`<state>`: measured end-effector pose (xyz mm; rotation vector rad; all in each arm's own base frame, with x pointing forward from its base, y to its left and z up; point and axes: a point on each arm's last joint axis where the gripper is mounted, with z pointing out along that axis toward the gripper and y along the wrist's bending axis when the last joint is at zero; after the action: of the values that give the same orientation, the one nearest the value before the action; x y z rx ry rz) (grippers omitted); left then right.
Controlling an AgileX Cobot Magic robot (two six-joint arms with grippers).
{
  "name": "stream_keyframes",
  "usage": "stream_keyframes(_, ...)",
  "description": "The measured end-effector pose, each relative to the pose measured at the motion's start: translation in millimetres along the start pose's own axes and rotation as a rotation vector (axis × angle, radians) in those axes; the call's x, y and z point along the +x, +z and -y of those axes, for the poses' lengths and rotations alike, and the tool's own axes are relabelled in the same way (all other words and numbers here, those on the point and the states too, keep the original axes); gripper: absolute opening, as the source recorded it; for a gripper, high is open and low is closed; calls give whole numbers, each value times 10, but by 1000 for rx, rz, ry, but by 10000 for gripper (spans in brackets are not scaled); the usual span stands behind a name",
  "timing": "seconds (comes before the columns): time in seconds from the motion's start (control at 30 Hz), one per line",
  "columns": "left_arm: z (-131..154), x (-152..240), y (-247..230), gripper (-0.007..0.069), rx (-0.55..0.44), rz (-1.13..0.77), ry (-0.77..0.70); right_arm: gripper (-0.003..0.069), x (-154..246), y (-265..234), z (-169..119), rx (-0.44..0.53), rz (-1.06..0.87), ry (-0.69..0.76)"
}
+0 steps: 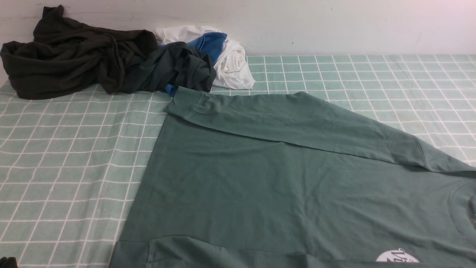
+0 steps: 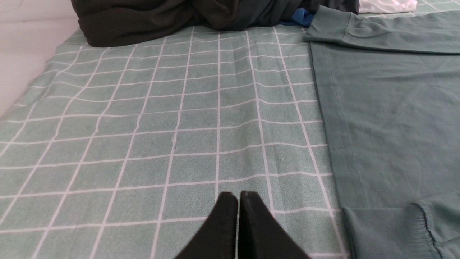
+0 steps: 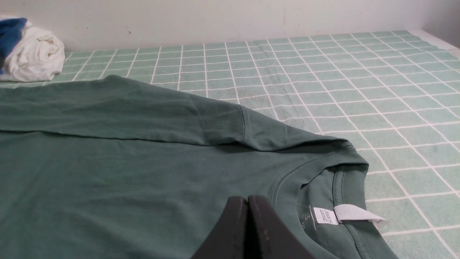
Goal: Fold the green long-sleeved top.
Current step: Use the left arm to clamp the cuff closest to it
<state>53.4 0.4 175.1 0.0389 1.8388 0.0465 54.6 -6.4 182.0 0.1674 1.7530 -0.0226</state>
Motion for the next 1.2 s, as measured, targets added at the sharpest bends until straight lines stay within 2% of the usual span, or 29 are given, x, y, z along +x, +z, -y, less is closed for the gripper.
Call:
stream_keyframes(1.0,-1,-4,0,-3,-1,4,3,-14,1,-1,-14,-15,-5,58)
stream_keyframes(1.1,17,-18,4,-3,19,29,-89,-14,1,-1,-14,-15,-5,58)
stream_keyframes(1.2,41,-53,3,-3,55,67,-280,-14,1,-1,-16,-17,-5,63)
